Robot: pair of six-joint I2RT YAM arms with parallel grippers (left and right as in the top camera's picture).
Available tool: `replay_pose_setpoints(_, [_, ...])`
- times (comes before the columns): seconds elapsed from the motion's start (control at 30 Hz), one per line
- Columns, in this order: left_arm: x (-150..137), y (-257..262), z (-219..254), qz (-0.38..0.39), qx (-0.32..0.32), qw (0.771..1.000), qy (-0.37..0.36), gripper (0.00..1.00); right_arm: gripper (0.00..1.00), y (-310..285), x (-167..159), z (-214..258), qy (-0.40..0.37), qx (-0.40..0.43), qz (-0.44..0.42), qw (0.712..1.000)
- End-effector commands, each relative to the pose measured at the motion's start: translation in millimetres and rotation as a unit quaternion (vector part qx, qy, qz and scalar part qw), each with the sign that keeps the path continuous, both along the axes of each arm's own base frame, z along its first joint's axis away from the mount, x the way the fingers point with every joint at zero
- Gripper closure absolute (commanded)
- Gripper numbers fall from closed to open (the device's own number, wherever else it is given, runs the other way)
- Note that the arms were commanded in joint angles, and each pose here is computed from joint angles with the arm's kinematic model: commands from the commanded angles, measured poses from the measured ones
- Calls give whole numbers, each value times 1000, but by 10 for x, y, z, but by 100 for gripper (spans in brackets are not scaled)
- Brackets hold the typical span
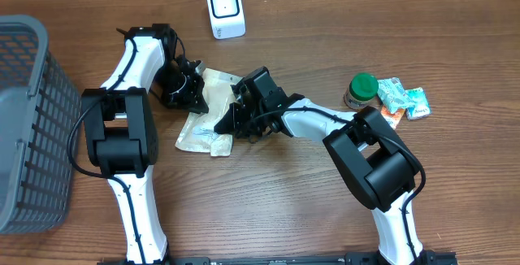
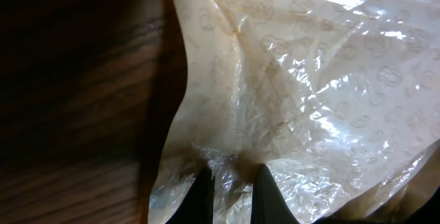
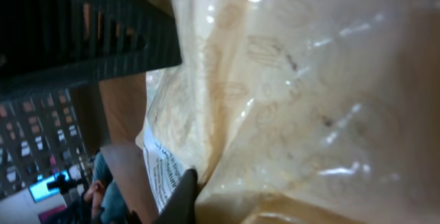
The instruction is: Scan the item barcode
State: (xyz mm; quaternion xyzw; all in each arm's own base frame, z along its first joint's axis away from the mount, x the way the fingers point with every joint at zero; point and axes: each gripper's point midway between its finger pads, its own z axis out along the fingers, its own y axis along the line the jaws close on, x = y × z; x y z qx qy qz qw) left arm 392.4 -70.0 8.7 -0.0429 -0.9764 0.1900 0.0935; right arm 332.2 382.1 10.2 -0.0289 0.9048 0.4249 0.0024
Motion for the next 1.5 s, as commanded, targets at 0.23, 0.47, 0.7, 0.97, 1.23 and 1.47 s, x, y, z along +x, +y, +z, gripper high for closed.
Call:
replay_pose_setpoints(0.23, [-35,16,-44,3,10,1000,11,96,96,-608,274,188,-28,-49,-31,998])
replay_pose_setpoints(0.47, [150,200,104,30,16,999,-11,96,96,-1320,343,969,-134,-238,-45,961])
replay_pose_setpoints(0.7, [189,228,113,37,16,999,-17,96,96,-1973,123,1523,-160,-477,-47,863])
replay_pose_setpoints(0.97, [199,215,109,35,16,999,-19,96,96,-2078,-52,1235,-144,-595,-15,791])
replay_pose_setpoints(1.23, [223,215,105,35,16,999,-24,96,94,-1628,-205,605,-140,-613,61,775])
replay_pose_setpoints(1.47, [239,221,103,36,17,999,-28,96,40,-911,-505,512,-169,-536,97,821])
